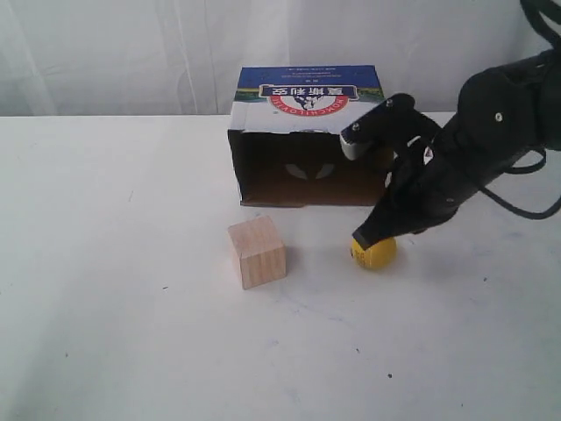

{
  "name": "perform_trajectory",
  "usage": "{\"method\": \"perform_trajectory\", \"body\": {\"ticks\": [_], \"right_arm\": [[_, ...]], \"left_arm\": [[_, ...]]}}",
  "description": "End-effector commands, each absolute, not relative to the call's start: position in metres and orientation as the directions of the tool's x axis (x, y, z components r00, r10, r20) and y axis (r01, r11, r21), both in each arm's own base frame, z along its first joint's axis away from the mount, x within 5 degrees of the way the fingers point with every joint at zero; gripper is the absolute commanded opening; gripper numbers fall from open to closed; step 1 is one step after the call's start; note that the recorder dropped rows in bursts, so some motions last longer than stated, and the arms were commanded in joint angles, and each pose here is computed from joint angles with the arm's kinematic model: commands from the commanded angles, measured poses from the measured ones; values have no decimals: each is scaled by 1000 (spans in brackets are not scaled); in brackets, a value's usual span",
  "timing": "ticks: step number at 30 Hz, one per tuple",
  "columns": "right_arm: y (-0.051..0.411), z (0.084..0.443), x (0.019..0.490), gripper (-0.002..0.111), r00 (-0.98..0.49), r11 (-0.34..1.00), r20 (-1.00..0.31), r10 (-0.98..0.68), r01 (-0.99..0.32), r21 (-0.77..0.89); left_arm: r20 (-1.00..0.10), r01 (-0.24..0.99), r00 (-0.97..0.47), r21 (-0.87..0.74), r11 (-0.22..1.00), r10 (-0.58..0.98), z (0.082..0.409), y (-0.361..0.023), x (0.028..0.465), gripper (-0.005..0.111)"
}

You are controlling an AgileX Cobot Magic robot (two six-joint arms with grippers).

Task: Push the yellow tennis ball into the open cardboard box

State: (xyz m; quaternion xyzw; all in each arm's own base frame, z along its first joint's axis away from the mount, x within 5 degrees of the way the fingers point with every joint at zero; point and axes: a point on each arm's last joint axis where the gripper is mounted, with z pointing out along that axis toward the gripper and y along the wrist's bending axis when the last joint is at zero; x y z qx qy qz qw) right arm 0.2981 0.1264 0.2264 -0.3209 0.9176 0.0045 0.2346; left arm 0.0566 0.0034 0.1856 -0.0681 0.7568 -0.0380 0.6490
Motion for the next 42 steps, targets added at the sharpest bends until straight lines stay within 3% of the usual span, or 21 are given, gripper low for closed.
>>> {"method": "perform_trajectory", "body": {"ticks": [1, 9, 13, 16, 21, 25, 28, 32, 42], "right_arm": [[123, 204, 290, 0, -726, 794, -344, -596, -597, -115], [125, 158, 312, 0, -726, 793, -338, -599, -596, -126], [131, 157, 329, 0, -671, 773, -408, -619, -612, -165], [139, 182, 350, 0, -585, 759, -515, -626, -609, -231], [153, 261, 374, 0, -450, 748, -637, -626, -576, -329], [158, 288, 359, 0, -457, 734, -610, -648, -589, -338], [150, 273, 343, 0, -578, 756, -506, -640, -591, -281], [142, 242, 328, 0, -628, 745, -411, -661, -617, -254], [157, 203, 335, 0, -612, 766, -504, -609, -619, -175]], "left_arm": [[-978, -54, -142, -149, 987, -155, 185, 3, 57, 0], [-978, -54, -142, -149, 987, -155, 185, 3, 57, 0], [-978, -54, -142, -149, 987, -155, 185, 3, 57, 0], [-978, -54, -142, -149, 987, -155, 185, 3, 57, 0], [-978, -54, -142, -149, 987, -155, 185, 3, 57, 0], [-978, -54, -142, -149, 987, -155, 185, 3, 57, 0], [-978, -54, -142, -149, 987, -155, 185, 3, 57, 0], [-978, -54, -142, -149, 987, -155, 185, 3, 57, 0], [-978, -54, -142, -149, 987, -155, 185, 3, 57, 0]]}}
